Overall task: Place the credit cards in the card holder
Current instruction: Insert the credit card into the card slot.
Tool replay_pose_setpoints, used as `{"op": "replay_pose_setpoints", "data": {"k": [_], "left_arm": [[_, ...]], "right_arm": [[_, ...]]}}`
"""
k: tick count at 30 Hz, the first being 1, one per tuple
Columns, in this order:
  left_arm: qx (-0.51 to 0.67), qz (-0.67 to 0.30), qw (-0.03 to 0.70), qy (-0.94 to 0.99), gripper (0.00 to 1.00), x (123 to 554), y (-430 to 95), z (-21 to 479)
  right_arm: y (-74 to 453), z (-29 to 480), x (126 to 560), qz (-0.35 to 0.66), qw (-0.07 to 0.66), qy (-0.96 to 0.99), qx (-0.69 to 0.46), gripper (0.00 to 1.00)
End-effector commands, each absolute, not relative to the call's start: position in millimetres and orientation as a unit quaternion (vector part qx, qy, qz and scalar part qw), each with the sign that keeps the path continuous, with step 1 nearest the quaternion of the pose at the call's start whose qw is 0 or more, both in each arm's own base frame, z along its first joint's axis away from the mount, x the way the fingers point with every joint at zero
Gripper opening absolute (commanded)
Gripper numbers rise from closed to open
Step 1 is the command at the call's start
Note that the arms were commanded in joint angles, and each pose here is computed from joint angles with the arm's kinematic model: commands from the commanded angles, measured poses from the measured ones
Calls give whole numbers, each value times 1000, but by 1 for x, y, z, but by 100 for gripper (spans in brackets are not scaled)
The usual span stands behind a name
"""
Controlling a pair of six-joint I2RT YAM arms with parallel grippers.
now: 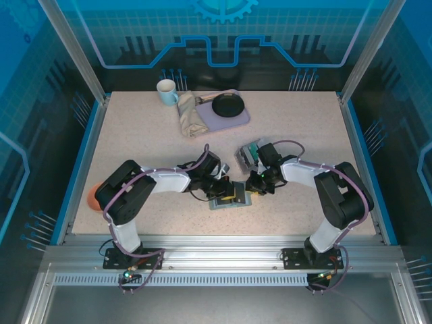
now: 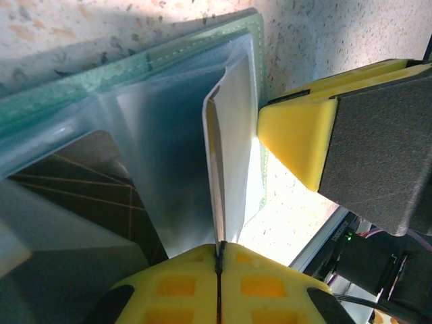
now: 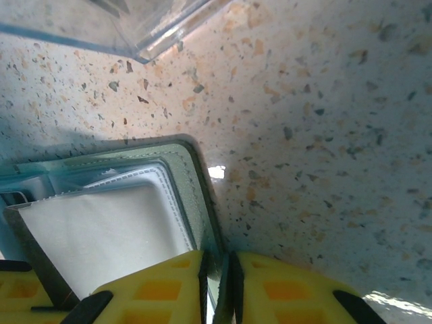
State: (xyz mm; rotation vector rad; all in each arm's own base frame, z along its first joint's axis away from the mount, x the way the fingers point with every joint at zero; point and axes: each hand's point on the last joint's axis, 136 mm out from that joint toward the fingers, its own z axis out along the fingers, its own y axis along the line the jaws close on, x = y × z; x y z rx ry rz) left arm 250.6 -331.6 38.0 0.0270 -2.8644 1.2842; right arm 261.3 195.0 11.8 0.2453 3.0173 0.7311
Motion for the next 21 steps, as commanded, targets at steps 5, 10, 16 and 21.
{"op": "replay_pose_setpoints", "data": {"k": [5,10,16,21], "left_arm": [[-2,374,-15,-927,18,250,-327,35],[-9,361,-21,-932,22,249,-322,38],[-8,364,-20,-931,15,249,-324,38],[-8,370,-15,-929,8,249,-330,37]], "right_arm": [[188,2,244,209,-14,975,78,22],[188,3,245,207,-14,975,76,24],[186,5,244,202,-12,977,74,23],[186,1,241,204,-18,976,75,17]]}}
